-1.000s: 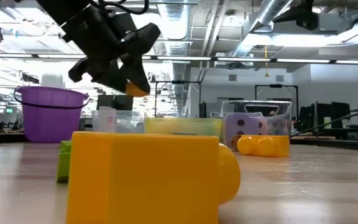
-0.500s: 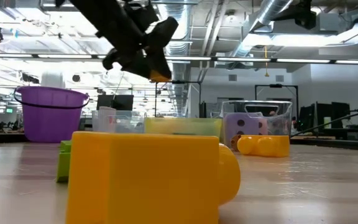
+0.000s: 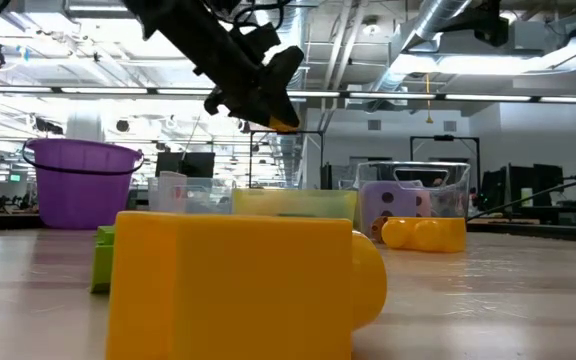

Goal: Pick & Place Toys
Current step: Put the yellow gamepiece into the yellow bin

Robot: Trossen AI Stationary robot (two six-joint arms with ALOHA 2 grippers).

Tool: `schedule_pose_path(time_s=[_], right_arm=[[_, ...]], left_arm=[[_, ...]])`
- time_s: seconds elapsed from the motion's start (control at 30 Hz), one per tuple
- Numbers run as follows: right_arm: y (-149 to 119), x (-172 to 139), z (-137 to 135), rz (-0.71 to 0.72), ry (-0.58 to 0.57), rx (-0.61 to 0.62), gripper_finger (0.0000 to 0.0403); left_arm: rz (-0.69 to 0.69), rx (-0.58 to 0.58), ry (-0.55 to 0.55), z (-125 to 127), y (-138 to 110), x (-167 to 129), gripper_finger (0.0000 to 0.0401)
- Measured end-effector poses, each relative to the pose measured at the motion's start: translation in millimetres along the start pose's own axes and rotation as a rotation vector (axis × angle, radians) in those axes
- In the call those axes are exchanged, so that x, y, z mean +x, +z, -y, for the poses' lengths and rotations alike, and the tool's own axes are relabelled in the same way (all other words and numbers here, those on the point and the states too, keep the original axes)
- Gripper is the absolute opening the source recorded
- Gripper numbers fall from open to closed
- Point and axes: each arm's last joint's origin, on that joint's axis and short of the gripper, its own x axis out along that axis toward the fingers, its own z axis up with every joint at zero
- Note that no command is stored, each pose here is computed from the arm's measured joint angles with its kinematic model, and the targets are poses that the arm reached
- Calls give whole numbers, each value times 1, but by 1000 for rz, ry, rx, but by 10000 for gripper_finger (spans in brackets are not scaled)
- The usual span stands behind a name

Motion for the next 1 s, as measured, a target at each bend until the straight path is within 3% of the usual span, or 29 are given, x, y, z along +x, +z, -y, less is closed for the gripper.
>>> schedule_pose_path(time_s=[0.3,0.5,0.87,1.0], right_arm=[[0,0,0,0,0,0,266],[0,0,0,0,0,-2,266],[0,0,0,8,-10,-7,266],[0,0,1,16,-21,-8,266]], left_arm=[[-28,27,-119,-39,16,33,141],[-56,12,-268,-64,15,64,141],[-23,40,-303,-65,-7,101,141],[-39,46,-258,-63,-13,111,141]])
